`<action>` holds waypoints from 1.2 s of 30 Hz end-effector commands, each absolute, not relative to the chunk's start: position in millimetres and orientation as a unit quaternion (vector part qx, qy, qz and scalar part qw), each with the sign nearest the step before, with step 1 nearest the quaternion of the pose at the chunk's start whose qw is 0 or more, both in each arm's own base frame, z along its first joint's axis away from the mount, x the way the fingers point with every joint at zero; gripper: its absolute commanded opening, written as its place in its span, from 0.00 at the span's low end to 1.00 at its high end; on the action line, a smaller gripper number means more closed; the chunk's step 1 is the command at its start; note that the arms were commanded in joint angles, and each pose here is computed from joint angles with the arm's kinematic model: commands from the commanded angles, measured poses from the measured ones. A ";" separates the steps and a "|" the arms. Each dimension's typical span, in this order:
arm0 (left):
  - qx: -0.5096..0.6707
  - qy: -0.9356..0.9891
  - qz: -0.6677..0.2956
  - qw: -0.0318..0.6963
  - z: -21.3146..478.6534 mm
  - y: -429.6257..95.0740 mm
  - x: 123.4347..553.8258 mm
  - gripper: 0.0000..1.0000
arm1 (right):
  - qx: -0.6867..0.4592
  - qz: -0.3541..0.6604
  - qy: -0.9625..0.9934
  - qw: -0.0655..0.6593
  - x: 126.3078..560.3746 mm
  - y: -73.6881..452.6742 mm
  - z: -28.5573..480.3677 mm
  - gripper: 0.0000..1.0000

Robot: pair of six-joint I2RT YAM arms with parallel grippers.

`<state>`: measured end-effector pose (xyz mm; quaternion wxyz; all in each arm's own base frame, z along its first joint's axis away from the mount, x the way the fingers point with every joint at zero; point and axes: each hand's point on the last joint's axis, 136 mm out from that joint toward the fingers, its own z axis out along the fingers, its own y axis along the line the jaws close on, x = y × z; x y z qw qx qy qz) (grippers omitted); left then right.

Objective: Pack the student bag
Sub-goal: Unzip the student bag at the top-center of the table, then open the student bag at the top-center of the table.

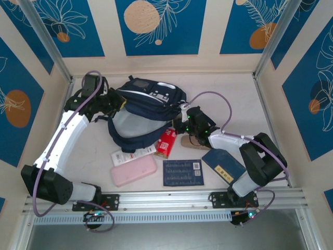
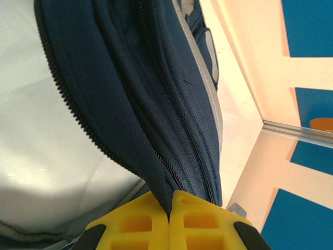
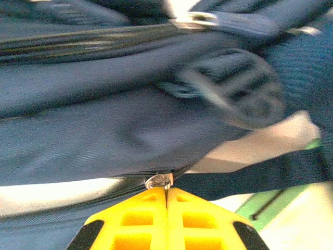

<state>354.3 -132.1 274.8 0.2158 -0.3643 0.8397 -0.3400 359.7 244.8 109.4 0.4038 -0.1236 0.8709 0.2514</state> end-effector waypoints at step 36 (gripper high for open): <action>-0.379 0.773 -0.451 0.235 306.9 -161.8 356.9 0.00 | 0.261 0.456 0.833 0.174 321.0 278.2 234.7 0.70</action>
